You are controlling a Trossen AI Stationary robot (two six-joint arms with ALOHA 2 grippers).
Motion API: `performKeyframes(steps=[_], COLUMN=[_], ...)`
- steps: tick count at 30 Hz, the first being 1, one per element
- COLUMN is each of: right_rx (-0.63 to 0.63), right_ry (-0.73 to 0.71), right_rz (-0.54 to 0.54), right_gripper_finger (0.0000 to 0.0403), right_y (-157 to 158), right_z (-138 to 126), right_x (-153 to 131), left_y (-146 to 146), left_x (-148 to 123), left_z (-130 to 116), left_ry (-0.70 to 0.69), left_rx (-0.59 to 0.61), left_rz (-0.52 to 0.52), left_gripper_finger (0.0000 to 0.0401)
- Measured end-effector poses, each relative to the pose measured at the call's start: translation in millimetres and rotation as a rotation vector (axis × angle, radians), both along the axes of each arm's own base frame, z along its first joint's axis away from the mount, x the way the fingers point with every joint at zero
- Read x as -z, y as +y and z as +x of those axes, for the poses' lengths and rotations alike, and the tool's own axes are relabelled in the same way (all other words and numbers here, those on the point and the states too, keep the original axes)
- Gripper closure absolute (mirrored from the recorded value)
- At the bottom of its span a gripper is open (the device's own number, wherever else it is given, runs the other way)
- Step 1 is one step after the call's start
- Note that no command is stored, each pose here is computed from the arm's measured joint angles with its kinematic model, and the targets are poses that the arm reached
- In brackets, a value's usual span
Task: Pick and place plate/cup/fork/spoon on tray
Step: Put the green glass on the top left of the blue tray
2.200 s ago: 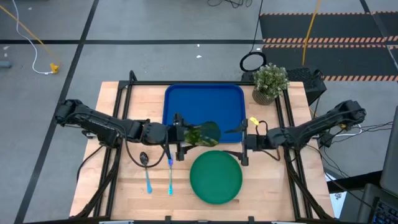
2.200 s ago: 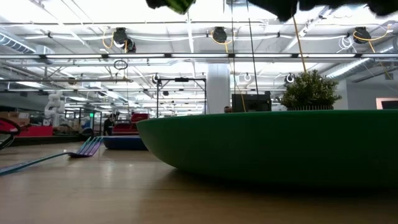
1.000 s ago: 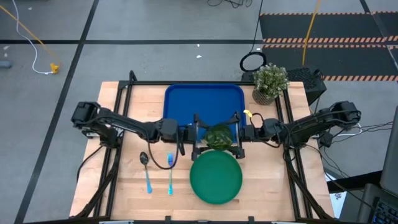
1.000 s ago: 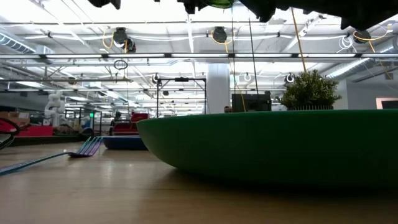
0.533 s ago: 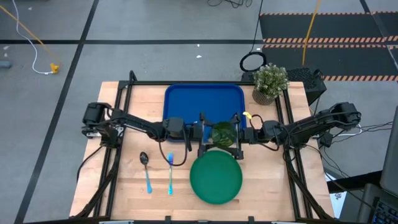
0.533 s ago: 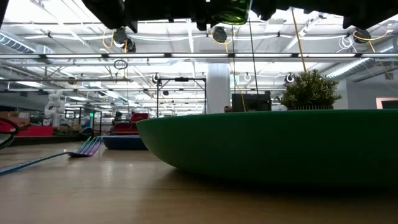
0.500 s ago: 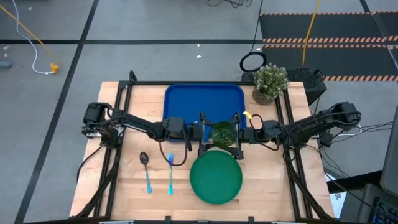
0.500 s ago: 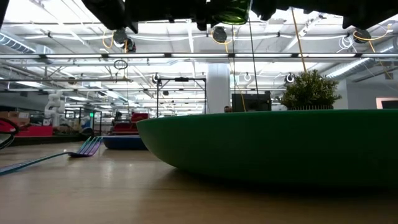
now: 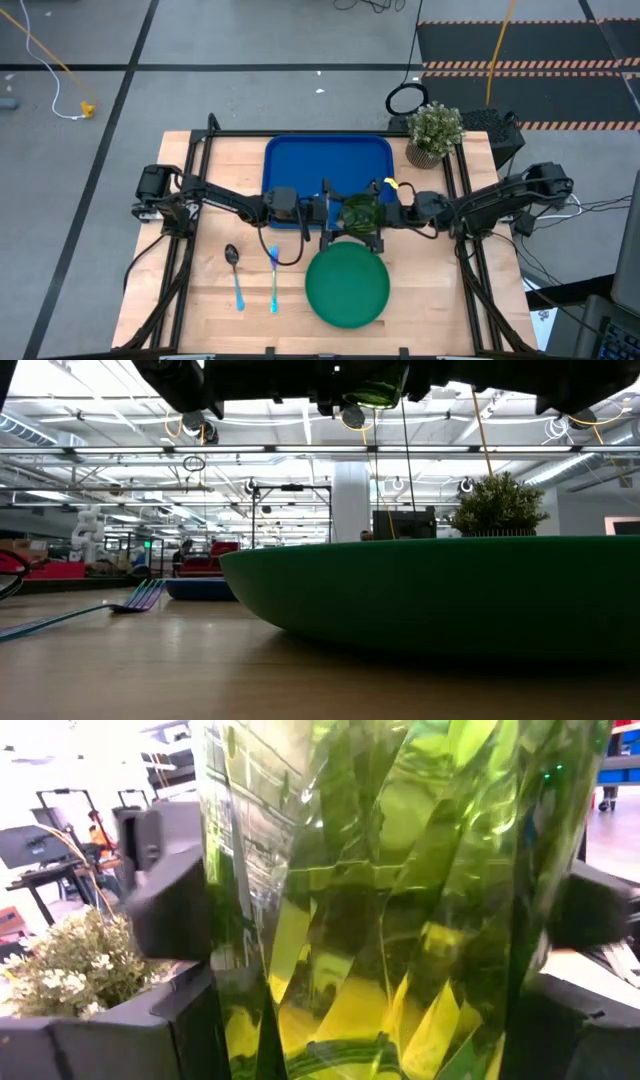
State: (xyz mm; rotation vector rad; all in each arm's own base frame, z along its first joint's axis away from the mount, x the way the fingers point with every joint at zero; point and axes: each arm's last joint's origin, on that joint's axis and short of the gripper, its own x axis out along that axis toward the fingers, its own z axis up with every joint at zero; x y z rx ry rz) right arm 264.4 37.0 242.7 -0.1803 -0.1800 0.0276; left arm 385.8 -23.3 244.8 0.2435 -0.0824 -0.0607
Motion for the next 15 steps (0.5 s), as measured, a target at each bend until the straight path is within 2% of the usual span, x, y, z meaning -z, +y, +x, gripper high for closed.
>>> performKeyframes(steps=[4, 11, 15], right_rx=[0.023, 0.022, 0.020], right_ry=[0.011, 0.011, 0.029], right_rz=[-0.020, -0.037, -0.031], right_gripper_finger=[0.0019, 0.0065, 0.0069], right_y=[2.5, 2.9, 2.6], right_z=[11.5, 8.7, 6.7], right_x=[1.6, -1.8, -3.3], left_y=[-0.1, -0.6, -0.5], left_x=[2.5, 2.7, 2.2], left_z=[0.0, 0.0, 0.1], left_ry=[0.023, 0.025, 0.024], left_rx=[-0.003, -0.008, -0.011], left_rz=[0.009, 0.005, -0.014], left_gripper_finger=[0.0077, 0.0076, 0.0063])
